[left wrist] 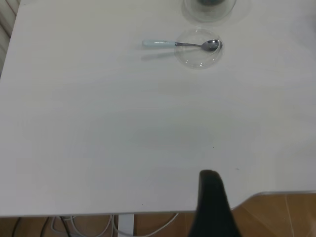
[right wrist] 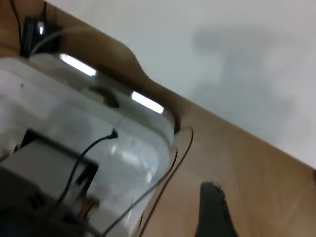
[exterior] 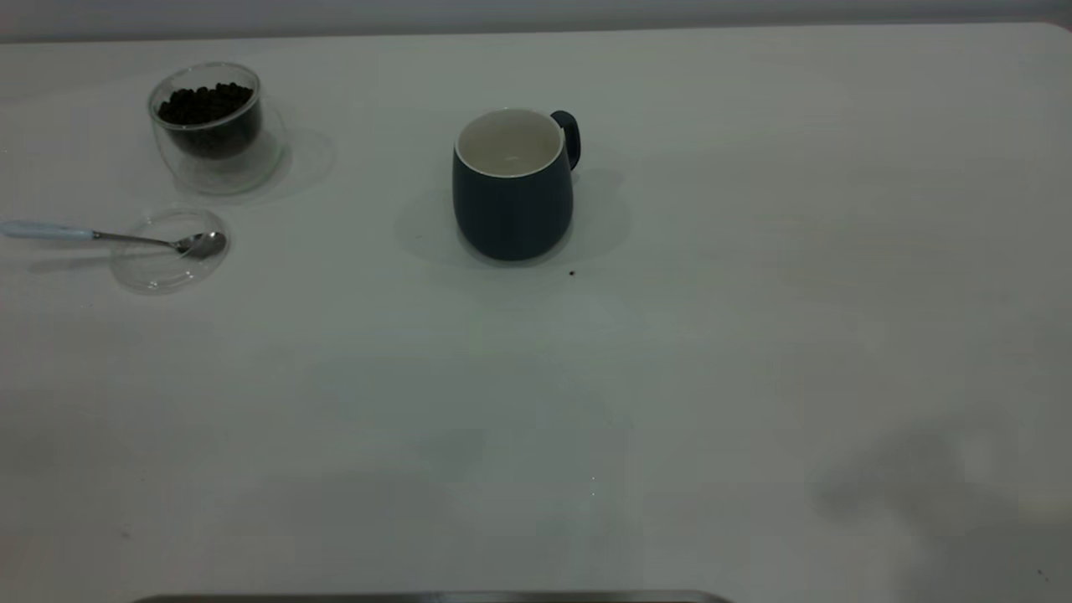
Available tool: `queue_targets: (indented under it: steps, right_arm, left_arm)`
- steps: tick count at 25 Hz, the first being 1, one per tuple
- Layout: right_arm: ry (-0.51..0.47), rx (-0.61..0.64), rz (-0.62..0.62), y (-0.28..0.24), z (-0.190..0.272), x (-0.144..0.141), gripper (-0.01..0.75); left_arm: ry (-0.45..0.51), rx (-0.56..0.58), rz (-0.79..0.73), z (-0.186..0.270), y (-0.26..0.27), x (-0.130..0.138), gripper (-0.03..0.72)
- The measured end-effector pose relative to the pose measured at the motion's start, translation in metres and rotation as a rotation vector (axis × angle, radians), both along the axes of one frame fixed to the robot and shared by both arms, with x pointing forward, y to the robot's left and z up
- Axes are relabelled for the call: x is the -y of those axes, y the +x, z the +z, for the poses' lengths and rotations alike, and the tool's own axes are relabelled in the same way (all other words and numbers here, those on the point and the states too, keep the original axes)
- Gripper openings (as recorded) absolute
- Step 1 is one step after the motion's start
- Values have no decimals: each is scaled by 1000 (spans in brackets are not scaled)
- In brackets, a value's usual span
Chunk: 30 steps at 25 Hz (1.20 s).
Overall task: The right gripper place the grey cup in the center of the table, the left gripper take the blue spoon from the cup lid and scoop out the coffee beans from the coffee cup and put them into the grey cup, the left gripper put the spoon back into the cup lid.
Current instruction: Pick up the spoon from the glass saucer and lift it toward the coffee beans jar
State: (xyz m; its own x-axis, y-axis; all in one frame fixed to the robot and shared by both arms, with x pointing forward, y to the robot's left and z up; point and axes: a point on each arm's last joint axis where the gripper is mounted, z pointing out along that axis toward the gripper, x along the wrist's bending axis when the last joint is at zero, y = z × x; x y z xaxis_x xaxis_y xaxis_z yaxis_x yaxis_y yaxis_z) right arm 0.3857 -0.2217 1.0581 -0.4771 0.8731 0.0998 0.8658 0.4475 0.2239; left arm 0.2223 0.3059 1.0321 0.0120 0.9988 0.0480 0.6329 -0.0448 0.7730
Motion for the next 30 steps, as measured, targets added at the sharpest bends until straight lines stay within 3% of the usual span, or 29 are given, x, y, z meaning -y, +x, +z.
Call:
queue_targets:
  steps: [5, 12, 15, 20, 30]
  right_arm:
    - [115, 430, -32, -74, 19, 40, 484]
    - [237, 767, -113, -139, 26, 76, 484]
    - [292, 811, -134, -152, 9, 80, 484]
    - [340, 732, -127, -156, -16, 76, 484]
    - [332, 728, -84, -156, -18, 74, 484]
  left_arm:
    - [0, 0, 0, 0, 0, 0, 592]
    - [0, 0, 0, 0, 0, 0, 592]
    - [0, 0, 0, 0, 0, 0, 592]
    - [0, -1, 0, 0, 0, 0, 592]
    - [0, 0, 0, 0, 0, 0, 592]
